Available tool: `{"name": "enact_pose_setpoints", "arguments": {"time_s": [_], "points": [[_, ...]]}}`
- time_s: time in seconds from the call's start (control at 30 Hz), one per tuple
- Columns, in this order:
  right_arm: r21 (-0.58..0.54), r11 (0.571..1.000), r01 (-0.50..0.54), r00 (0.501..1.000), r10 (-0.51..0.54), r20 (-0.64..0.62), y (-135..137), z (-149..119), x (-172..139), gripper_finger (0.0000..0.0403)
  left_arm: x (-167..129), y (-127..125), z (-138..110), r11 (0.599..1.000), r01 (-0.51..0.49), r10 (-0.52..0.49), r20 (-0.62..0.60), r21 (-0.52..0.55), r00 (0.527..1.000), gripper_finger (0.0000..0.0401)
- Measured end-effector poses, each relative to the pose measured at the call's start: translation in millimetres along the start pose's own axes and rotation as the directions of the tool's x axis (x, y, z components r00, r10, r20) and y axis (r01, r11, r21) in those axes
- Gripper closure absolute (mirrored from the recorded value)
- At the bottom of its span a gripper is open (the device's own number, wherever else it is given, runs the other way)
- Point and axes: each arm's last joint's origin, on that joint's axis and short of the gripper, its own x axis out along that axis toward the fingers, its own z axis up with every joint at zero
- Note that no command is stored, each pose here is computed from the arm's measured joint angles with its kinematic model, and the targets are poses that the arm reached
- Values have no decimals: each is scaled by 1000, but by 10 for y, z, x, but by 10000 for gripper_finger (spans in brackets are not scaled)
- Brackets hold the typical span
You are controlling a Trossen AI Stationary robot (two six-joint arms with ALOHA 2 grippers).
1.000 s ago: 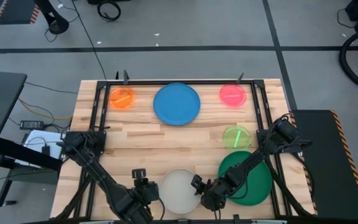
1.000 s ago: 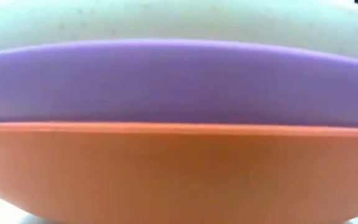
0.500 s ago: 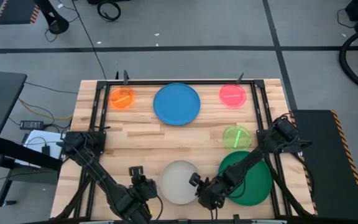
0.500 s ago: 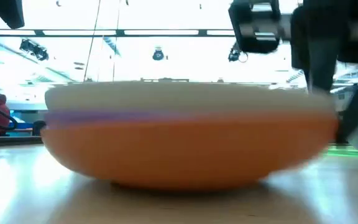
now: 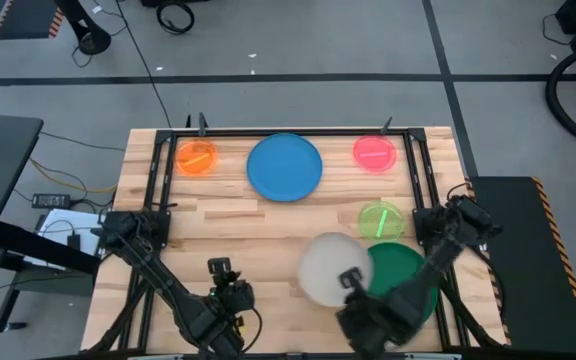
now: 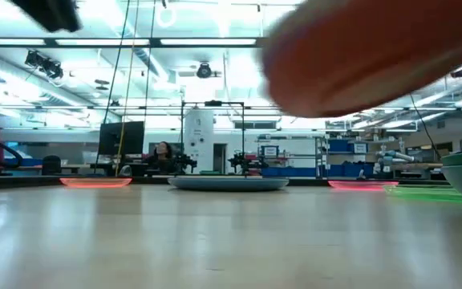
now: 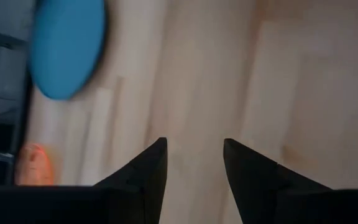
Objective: Stack plastic plates
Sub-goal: Stack the stacked plates on top of the dark green plate
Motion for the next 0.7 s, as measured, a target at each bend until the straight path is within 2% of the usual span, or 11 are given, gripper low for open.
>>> {"name": "enact_pose_setpoints", "arguments": {"time_s": [0.13, 0.27, 0.4, 0.57, 0.7], "points": [[198, 980, 30, 994, -9, -107, 274, -247, -173, 378, 37, 41, 49, 999, -42, 43, 40, -12, 998, 237], [352, 935, 37, 995, -1, -102, 608, -453, -292, 379, 75, 66, 97, 998, -50, 51, 50, -28, 997, 237], [442, 893, 86, 992, -35, -121, 845, -697, -290, 379, 86, 73, 124, 997, -65, 69, 83, -42, 994, 237], [499, 854, 151, 985, -90, -144, 1031, -991, -51, 377, 99, 56, 167, 996, -53, 62, 120, -76, 991, 237], [516, 848, 117, 990, -58, -129, 1116, -1098, 175, 369, 99, 55, 172, 995, -59, 69, 132, -80, 989, 237]]}}
